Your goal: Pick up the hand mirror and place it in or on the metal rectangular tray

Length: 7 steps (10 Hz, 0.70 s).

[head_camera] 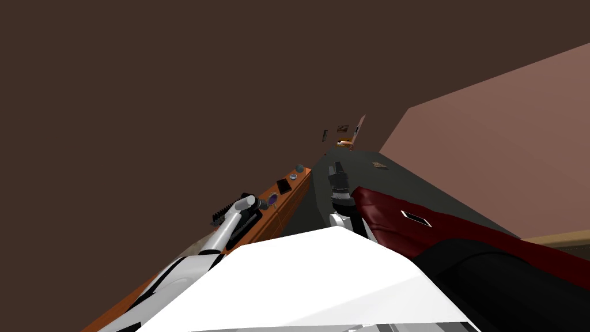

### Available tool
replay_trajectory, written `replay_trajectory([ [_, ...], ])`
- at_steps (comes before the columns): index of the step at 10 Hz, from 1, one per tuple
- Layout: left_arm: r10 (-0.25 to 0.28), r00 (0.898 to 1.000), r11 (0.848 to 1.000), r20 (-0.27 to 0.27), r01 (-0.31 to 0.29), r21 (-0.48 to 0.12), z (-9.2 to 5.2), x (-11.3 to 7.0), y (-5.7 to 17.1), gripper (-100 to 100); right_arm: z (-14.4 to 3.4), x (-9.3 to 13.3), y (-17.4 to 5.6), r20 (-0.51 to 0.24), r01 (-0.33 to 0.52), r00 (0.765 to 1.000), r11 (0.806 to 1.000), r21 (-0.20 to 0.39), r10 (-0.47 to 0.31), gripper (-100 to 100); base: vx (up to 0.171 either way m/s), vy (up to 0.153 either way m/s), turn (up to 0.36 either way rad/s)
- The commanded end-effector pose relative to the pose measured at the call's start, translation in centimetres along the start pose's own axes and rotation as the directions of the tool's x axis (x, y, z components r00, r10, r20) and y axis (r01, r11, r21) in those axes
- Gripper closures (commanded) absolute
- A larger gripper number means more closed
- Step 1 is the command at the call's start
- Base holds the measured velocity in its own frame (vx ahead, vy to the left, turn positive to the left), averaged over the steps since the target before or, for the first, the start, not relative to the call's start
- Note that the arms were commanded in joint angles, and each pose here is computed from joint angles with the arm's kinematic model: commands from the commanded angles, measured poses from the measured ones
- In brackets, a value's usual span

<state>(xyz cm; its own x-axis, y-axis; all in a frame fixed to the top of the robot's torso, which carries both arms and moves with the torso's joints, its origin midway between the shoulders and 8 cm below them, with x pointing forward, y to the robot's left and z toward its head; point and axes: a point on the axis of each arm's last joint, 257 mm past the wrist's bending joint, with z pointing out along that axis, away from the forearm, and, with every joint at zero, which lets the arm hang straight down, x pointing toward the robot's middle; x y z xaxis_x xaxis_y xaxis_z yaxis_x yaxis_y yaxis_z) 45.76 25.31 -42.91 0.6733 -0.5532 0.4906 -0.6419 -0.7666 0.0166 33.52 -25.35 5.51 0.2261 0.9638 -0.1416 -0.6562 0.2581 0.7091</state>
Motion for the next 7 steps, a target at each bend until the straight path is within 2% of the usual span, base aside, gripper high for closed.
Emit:
replay_trajectory([
  [1,0.000,1.000,1.000,0.000,0.000,0.000,0.0,0.0,0.0,0,0.0,0.0,0.0,0.000,0.000,1.000,1.000,0.000,0.000,0,0.000,0.000,0.000],
  [2,0.003,1.000,1.000,0.000,-0.003,-0.001,-1.1,0.7,-0.6,100,0.0,0.0,0.0,0.000,0.000,1.000,1.000,0.000,0.000,0,-0.029,0.001,0.032],
  [3,0.003,1.000,1.000,-0.002,-0.003,0.001,-0.6,0.4,-0.4,100,0.0,0.0,0.0,0.000,0.000,1.000,1.000,0.000,0.000,0,-0.015,0.002,0.011],
  [4,0.002,1.000,1.000,-0.001,-0.002,0.000,-0.7,0.5,-0.4,0,0.0,0.0,0.0,0.000,0.000,1.000,1.000,0.000,0.000,0,0.000,0.000,0.000],
  [5,-0.033,0.999,0.999,0.006,0.033,0.020,-1.5,-0.9,-2.2,100,0.0,0.0,0.0,0.000,0.000,1.000,1.000,0.000,0.000,0,-0.052,-0.018,-0.048],
  [6,-0.033,0.999,0.999,0.006,0.033,0.020,-1.5,-0.9,-2.2,100,0.0,0.0,0.0,0.000,0.000,1.000,1.000,0.000,0.000,0,-0.065,-0.028,-0.006],
  [7,-0.066,0.998,0.997,0.011,0.066,0.040,-2.5,-2.2,-3.9,100,0.0,0.0,0.0,0.000,0.000,1.000,1.000,0.000,0.000,0,-0.083,-0.045,-0.049],
])
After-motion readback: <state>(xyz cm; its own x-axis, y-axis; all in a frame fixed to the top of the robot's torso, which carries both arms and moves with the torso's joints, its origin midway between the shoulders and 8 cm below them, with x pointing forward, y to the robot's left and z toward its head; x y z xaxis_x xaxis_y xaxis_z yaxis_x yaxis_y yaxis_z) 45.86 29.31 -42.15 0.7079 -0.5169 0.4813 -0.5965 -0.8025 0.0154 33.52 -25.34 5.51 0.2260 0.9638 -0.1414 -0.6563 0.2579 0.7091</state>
